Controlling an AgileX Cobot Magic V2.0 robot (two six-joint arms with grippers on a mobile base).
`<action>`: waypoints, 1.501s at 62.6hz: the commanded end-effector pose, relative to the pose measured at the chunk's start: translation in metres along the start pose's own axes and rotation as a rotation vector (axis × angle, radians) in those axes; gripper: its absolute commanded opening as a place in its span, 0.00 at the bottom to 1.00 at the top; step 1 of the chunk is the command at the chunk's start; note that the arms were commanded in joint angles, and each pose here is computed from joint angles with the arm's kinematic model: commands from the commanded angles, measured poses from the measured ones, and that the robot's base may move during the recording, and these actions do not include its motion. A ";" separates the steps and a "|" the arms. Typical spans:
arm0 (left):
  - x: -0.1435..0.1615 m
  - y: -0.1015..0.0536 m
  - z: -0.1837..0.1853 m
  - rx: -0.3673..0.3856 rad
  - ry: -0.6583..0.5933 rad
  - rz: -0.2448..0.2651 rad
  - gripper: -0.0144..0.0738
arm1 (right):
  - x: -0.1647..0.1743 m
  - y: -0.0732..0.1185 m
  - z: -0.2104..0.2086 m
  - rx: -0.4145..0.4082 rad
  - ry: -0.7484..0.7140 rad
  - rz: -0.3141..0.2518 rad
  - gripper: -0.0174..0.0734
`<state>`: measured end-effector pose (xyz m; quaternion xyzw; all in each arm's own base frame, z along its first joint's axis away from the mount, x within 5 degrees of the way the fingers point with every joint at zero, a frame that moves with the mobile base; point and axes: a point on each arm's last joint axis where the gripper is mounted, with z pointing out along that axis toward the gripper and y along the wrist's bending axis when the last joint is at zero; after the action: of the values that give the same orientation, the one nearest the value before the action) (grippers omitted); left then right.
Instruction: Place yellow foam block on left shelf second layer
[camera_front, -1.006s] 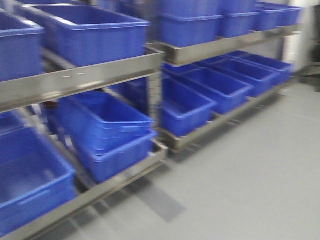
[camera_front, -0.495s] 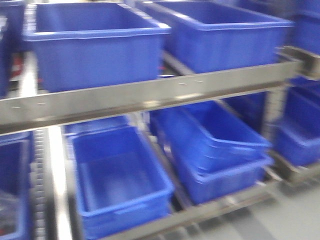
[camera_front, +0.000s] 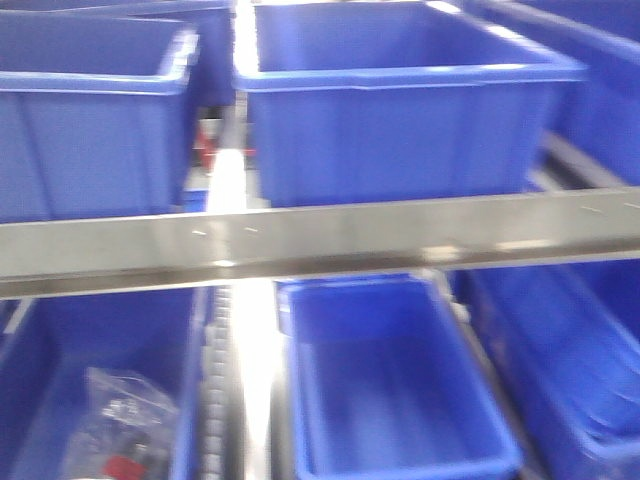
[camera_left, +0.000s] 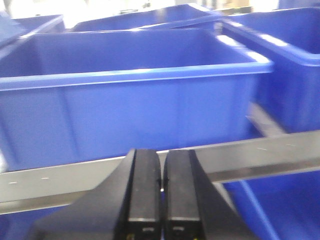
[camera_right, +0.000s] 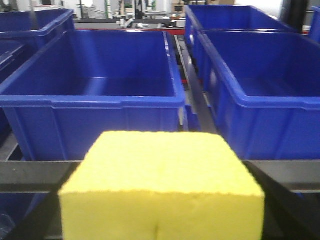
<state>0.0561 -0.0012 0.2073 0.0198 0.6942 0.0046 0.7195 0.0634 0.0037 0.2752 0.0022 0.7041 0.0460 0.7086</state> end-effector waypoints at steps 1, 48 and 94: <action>0.000 0.000 -0.001 -0.001 -0.075 -0.009 0.30 | -0.018 0.001 -0.001 -0.004 -0.115 -0.014 0.74; 0.000 0.000 -0.001 -0.001 -0.075 -0.009 0.30 | -0.018 0.001 -0.001 -0.004 -0.116 -0.014 0.74; 0.000 0.000 -0.001 -0.001 -0.075 -0.009 0.30 | -0.041 0.004 0.032 -0.013 -0.060 -0.019 0.74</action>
<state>0.0561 -0.0012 0.2073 0.0198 0.6942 0.0046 0.7195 0.0823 0.0052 0.2923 0.0013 0.7150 0.0458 0.6976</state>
